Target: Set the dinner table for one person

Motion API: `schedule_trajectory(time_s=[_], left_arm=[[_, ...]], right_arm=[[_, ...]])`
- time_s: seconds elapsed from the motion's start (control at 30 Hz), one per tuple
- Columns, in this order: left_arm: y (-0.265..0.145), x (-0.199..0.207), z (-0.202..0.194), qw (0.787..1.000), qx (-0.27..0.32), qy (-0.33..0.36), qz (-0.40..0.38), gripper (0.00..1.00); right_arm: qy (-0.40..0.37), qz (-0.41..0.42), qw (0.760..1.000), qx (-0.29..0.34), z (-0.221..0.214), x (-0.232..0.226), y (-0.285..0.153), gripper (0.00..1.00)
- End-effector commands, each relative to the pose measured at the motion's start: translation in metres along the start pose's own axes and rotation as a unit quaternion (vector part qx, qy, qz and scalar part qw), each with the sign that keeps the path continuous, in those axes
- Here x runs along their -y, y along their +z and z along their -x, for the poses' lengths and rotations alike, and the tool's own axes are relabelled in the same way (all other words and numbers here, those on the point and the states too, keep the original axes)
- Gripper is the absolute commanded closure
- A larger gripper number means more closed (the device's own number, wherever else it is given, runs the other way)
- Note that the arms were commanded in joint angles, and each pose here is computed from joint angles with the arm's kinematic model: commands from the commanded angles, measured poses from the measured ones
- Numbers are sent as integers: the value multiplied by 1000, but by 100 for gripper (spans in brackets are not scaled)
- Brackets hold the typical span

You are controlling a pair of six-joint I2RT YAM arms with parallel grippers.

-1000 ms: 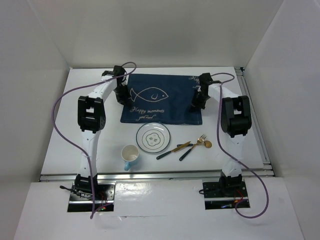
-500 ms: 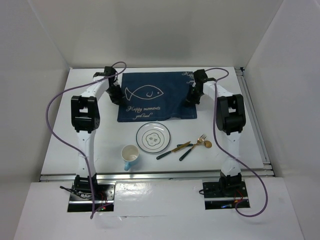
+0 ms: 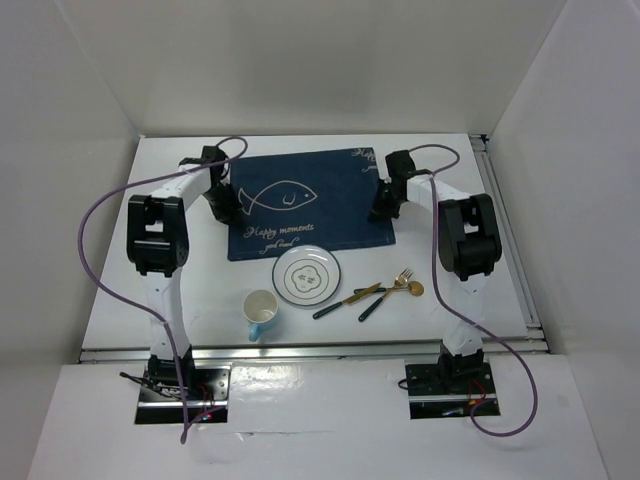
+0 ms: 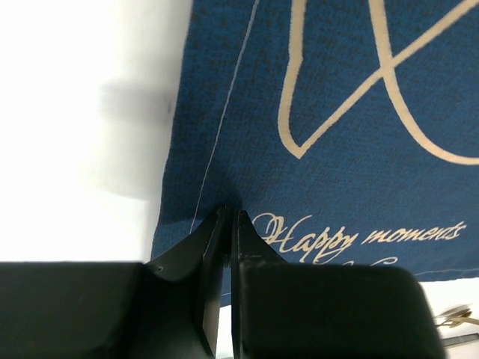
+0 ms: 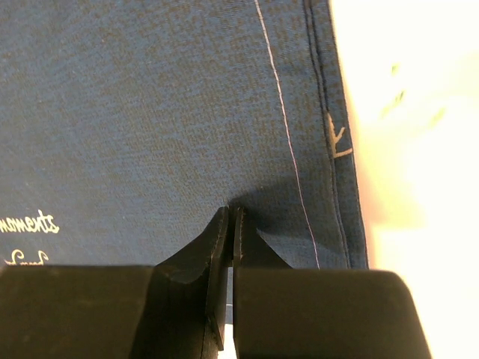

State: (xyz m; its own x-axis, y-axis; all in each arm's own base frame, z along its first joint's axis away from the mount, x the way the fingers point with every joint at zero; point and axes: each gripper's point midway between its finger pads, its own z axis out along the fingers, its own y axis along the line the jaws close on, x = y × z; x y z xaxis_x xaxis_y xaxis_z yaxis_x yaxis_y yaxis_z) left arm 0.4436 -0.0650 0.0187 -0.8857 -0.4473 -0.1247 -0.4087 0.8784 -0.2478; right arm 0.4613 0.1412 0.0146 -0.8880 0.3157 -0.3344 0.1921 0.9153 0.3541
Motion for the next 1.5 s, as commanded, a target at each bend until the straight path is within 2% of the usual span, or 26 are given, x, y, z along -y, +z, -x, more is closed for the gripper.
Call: schedule_trajectory(time_s=[0.0,0.23,0.6,0.83,0.97,1.03,1.07,1.13,1.17,1.2,1.27,1.37,1.4,1.43,1.47], left_arm=[[28,-63,-42,991,-64,2,116,96],[20,-70,-53,991,-64,7,121,96],[13,-78,-73,991,-63,7,115,96],[6,-74,-72,992,-52,13,114,96],[-3,-70,-71,992,-45,18,116,96],[-14,-66,-60,992,-30,20,118,91],[-17,-64,-58,992,-28,20,117,88],[-33,-55,-47,994,-7,17,106,76],[-44,-49,-40,995,10,18,97,64],[-52,-45,-37,995,19,19,92,58],[-76,-34,-27,996,47,27,71,48],[-100,-20,-20,995,70,38,52,38],[-111,-17,-19,995,78,39,48,34],[-116,-10,-19,995,84,45,38,34],[-122,-8,-20,995,84,50,33,34]], right_arm=[[-1,-111,987,-116,-94,63,10,100],[17,-133,983,-129,-131,80,-5,100],[18,-163,978,-128,-158,100,-24,100],[12,-155,981,-115,-151,96,-27,100],[10,-141,985,-93,-130,81,-39,100],[4,-129,989,-73,-112,68,-51,99],[3,-123,990,-64,-104,62,-56,92],[1,-107,994,-36,-82,46,-74,80],[-4,-97,995,-29,-76,39,-81,72],[-6,-83,996,-14,-67,30,-92,52],[-17,-44,999,-5,-61,10,-105,38],[-50,32,998,-2,-70,-25,-122,24],[-63,58,996,-3,-78,-39,-128,24],[-78,83,993,-3,-83,-49,-129,23],[-82,105,991,-29,-102,-52,-127,23]])
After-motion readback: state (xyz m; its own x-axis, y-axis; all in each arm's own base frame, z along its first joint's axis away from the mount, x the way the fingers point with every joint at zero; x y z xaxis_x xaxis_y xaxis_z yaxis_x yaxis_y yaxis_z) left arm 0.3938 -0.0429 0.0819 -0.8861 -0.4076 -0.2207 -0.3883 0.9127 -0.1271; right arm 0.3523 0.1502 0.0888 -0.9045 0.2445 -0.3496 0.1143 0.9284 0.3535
